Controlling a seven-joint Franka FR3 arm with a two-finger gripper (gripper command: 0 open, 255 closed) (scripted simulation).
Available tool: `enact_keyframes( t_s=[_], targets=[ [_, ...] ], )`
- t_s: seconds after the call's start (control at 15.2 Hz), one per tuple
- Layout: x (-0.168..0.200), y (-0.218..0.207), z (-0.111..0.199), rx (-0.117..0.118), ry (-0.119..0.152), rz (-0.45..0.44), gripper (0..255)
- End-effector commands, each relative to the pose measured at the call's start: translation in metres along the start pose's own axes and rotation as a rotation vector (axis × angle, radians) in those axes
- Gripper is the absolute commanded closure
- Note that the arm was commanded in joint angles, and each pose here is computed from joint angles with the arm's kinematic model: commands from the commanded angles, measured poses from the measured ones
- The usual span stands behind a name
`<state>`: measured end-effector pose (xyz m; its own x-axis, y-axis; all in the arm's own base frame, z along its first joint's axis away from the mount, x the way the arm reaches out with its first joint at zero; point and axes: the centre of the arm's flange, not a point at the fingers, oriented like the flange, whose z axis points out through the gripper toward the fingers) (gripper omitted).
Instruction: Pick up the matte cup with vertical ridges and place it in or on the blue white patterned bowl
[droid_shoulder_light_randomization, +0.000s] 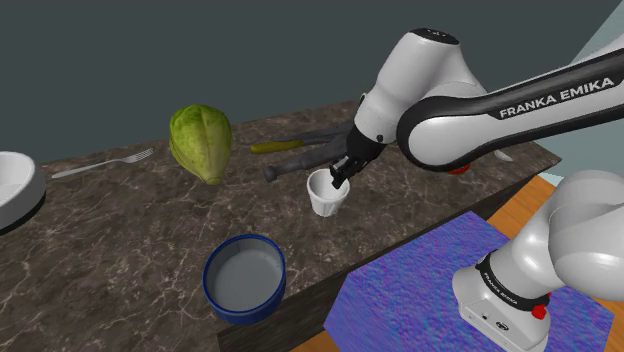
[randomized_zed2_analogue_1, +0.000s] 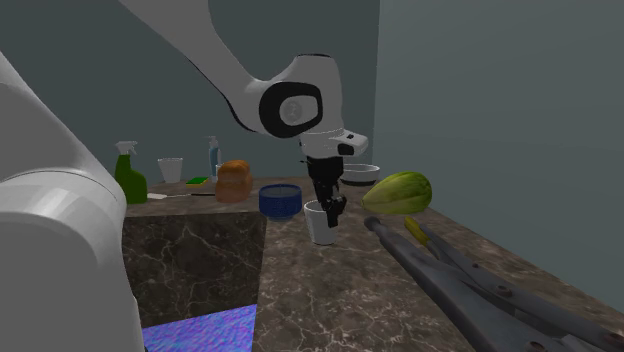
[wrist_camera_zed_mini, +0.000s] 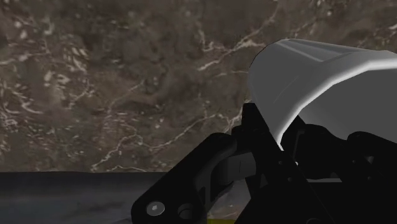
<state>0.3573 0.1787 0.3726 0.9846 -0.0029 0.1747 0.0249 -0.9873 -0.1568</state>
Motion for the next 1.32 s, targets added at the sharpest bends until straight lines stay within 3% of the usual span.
enact_keyframes(
  t_s=[0.0, 1.25],
  targets=[
    [0.002, -0.003, -0.011, 0.000, 0.000, 0.000, 255],
    [0.019, -0.019, -0.108, 0.000, 0.000, 0.000, 255]
  ],
)
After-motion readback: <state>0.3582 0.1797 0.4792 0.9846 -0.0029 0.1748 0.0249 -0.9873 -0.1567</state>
